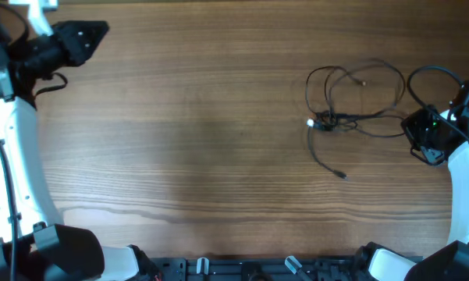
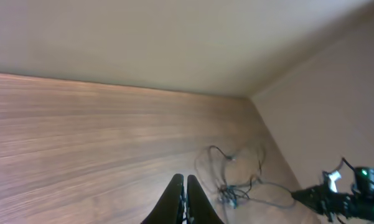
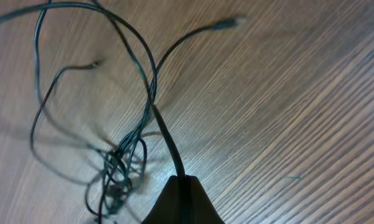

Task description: Untangle cables

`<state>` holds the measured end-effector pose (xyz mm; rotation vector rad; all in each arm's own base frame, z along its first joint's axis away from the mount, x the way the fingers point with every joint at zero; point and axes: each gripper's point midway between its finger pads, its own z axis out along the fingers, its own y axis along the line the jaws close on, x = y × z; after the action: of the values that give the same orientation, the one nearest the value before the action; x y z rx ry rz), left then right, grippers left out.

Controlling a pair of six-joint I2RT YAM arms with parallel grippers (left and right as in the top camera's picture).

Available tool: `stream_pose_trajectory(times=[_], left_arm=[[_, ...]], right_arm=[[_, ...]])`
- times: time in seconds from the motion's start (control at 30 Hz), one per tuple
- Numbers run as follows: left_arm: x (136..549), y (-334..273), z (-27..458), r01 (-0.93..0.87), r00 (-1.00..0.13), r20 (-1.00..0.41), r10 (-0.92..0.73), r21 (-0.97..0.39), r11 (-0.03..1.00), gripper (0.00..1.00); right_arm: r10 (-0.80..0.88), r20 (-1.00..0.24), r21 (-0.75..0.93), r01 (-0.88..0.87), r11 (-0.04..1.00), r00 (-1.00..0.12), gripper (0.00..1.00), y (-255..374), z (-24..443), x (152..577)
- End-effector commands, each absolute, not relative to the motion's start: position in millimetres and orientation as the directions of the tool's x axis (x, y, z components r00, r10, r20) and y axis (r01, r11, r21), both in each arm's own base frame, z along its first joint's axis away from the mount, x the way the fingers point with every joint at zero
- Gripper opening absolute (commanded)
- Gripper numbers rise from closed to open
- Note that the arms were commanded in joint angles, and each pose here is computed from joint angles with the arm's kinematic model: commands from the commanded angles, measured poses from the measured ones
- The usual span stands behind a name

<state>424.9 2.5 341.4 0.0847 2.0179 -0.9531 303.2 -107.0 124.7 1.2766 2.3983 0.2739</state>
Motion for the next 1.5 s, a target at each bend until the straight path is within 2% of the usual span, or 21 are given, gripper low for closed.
stream_pose_trajectory(times=[0.0,0.1,0.17,0.27,0.4,0.5,0.6,0.67,0.8,0.9,0.93,1.0,1.03,1.07,1.17,1.27,1.37,1.47], left_arm=[[415,-28,357,0.454,-0.617,-0.748,-0.243,-0.591,0.667,0.04],[408,-56,352,0.473,-0.660,-0.722,-0.207,-0.614,0.631,0.12],[403,-75,340,0.493,-0.678,-0.722,-0.140,-0.587,0.642,0.18],[403,-86,328,0.480,-0.693,-0.715,-0.092,-0.552,0.682,0.17],[402,-89,326,0.482,-0.696,-0.713,-0.084,-0.551,0.682,0.14],[401,-86,321,0.465,-0.705,-0.705,-0.076,-0.541,0.700,0.13],[401,-85,315,0.456,-0.712,-0.698,-0.073,-0.540,0.708,0.12],[401,-85,315,0.460,-0.710,-0.700,-0.069,-0.536,0.708,0.12],[401,-85,315,0.462,-0.709,-0.702,-0.067,-0.534,0.708,0.12],[399,-86,313,0.455,-0.719,-0.692,-0.067,-0.542,0.707,0.12],[398,-86,312,0.451,-0.724,-0.686,-0.068,-0.546,0.706,0.12],[397,-86,311,0.450,-0.728,-0.683,-0.066,-0.547,0.706,0.12],[397,-86,311,0.450,-0.727,-0.683,-0.066,-0.547,0.706,0.12],[397,-86,311,0.449,-0.728,-0.682,-0.066,-0.548,0.706,0.12],[396,-89,310,0.451,-0.732,-0.679,-0.061,-0.550,0.703,0.12],[394,-89,309,0.449,-0.736,-0.674,-0.059,-0.552,0.702,0.12],[394,-89,309,0.448,-0.737,-0.673,-0.059,-0.553,0.702,0.12],[394,-89,309,0.450,-0.737,-0.673,-0.057,-0.552,0.702,0.12]], right_arm=[[0.785,-0.233,0.410,0.674,0.615,-0.574,0.04,-89,125,308],[0.750,-0.210,0.459,0.614,0.642,-0.627,0.04,-68,128,314],[0.684,-0.198,0.513,0.520,0.683,-0.702,0.04,-31,134,323],[0.574,-0.211,0.540,0.395,0.743,-0.791,0.04,23,138,331],[0.389,-0.250,0.566,0.192,0.802,-0.887,0.04,105,146,328],[0.255,-0.302,0.564,0.043,0.824,-0.919,0.04,144,157,319],[0.133,-0.406,0.544,-0.122,0.830,-0.904,0.04,176,186,313],[0.125,-0.401,0.532,-0.120,0.838,-0.908,0.05,177,185,311],[0.150,-0.390,0.366,-0.003,0.931,-0.909,0.05,145,155,317],[0.120,-0.370,0.335,-0.012,0.942,-0.921,0.05,148,131,330],[0.083,-0.348,0.340,-0.043,0.939,-0.934,0.09,154,121,330],[-0.030,-0.307,0.375,-0.150,0.915,-0.951,0.34,173,107,321],[-0.075,-0.297,0.359,-0.184,0.915,-0.952,0.82,177,101,316],[-0.060,-0.291,0.319,-0.156,0.935,-0.955,1.00,171,97,316],[0.139,-0.287,0.202,0.082,0.976,-0.948,1.00,138,91,324],[0.309,-0.313,0.136,0.280,0.950,-0.898,1.00,115,89,328],[0.398,-0.389,0.015,0.427,0.904,-0.831,1.00,81,94,328],[0.418,-0.455,-0.144,0.528,0.837,-0.787,1.00,44,100,314]])
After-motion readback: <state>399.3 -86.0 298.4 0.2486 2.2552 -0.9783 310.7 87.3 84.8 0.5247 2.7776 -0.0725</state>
